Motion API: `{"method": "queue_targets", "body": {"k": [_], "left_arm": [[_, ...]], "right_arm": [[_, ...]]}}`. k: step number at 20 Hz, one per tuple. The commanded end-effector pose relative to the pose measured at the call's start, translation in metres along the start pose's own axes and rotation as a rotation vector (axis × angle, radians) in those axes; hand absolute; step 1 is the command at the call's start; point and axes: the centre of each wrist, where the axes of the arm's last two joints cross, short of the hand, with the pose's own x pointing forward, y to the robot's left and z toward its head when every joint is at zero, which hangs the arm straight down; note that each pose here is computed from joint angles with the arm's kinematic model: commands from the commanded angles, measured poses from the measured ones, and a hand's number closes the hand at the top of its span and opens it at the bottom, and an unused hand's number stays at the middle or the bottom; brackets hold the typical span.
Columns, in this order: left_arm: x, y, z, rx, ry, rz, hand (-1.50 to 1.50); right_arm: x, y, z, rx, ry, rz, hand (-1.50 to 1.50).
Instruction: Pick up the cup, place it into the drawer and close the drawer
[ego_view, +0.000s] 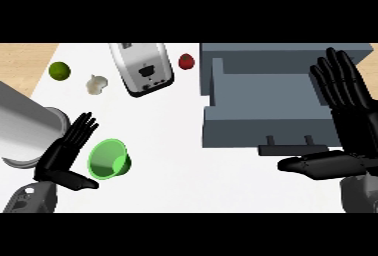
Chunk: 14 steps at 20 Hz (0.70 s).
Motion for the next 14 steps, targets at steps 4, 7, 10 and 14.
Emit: {"method": "queue_targets", "body": {"k": [4,7,10,14], "left_arm": [[-0.036,0.003,0.013,0.009,-0.006,-0.023,-1.50],[-0.053,-0.011,0.012,0.012,-0.011,-0.011,-1.50],[-0.051,-0.002,0.014,0.036,-0.039,0.001,-1.50],[-0.050,0.000,0.012,0.033,-0.057,-0.003,-1.50]], "right_arm": [[-0.010,-0.003,-0.016,-0.004,0.005,0.007,-1.50],[-0.002,0.006,-0.003,0.015,-0.012,-0.005,-1.50],[-0.008,-0.003,-0.013,0.011,-0.004,0.016,-1.50],[-0.002,-0.006,-0.013,-0.004,-0.005,-0.010,-1.50]]}}
